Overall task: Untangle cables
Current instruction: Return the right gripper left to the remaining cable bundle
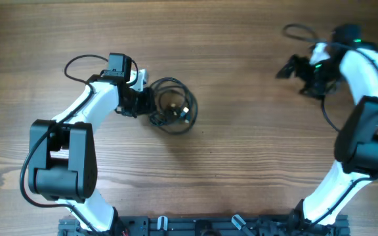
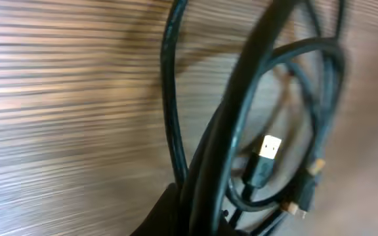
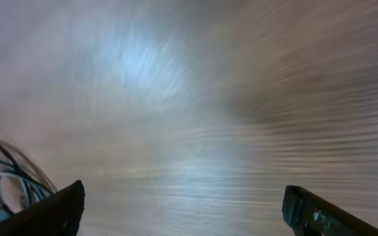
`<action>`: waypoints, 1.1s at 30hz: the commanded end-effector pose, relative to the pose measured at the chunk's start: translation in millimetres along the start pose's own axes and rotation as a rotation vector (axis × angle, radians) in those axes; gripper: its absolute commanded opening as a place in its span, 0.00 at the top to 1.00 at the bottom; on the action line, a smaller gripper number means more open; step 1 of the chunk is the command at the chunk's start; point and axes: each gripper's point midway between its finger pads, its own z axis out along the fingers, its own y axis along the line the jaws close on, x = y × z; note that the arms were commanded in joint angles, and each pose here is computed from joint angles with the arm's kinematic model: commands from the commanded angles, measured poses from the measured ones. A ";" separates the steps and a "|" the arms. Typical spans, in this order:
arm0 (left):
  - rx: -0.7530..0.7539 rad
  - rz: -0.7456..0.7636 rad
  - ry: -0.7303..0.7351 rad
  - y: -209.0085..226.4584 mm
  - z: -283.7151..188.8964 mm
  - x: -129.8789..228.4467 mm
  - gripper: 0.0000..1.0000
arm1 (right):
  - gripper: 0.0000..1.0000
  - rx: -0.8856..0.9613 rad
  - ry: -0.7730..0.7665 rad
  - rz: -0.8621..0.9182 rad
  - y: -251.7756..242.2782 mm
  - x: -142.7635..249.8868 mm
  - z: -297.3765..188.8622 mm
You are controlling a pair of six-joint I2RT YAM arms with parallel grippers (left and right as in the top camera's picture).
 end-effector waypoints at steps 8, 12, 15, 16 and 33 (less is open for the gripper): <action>0.425 0.186 0.060 -60.6 -18.5 19.5 0.75 | 0.00 -0.244 0.259 -0.428 113.5 107.2 62.0; 0.206 0.104 0.053 -25.5 -6.9 13.5 0.50 | 0.00 -0.269 0.263 -0.473 145.3 122.3 74.2; 0.151 0.053 0.041 -16.5 -5.1 9.3 0.13 | 0.00 -0.278 0.265 -0.502 167.0 135.1 83.2; 0.150 0.054 0.039 -16.5 -5.1 8.9 0.09 | 0.00 -0.282 0.268 -0.524 174.3 140.9 86.2; -0.121 -0.167 -0.021 29.8 -4.3 -0.9 0.60 | 0.00 -0.251 0.229 -0.592 235.8 188.6 116.7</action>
